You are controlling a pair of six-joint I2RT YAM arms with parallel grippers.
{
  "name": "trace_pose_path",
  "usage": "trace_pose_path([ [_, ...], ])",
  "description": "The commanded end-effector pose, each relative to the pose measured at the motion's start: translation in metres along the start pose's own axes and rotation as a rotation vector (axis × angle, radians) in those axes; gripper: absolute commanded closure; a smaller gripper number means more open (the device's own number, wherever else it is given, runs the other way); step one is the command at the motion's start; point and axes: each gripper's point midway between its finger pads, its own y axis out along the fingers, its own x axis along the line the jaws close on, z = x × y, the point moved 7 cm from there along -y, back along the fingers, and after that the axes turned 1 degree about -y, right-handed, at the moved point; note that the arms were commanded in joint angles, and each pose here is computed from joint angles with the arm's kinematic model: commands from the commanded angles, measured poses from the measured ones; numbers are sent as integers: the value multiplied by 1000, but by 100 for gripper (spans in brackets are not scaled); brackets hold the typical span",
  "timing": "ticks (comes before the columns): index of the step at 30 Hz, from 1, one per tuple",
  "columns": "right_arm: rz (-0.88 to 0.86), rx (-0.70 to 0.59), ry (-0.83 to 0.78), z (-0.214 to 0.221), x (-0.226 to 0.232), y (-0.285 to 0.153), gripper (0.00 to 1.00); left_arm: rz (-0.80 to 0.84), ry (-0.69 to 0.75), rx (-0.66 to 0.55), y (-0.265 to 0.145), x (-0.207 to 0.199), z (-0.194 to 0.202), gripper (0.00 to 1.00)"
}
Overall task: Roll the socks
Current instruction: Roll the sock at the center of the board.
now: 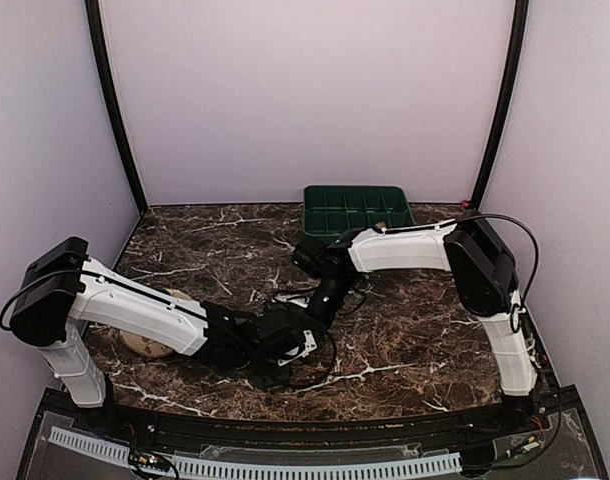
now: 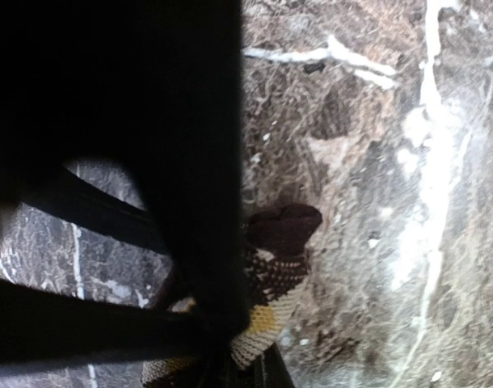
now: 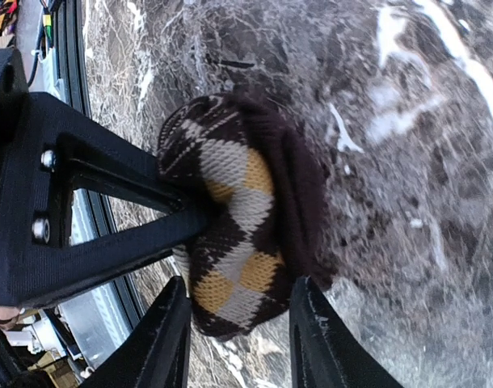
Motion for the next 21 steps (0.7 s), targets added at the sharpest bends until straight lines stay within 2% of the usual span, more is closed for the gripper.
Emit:
trace_pose_path([
  [1,-2,-42,-12,2,9,-11,61,167,-49,224,13,-23,46,100],
  [14,40,-105,25,19,7,-36,59,136,-136,263,14,-9,54,100],
  [21,155,-192,63,16,-3,-66,59,154,-219,266,14,0,50,100],
])
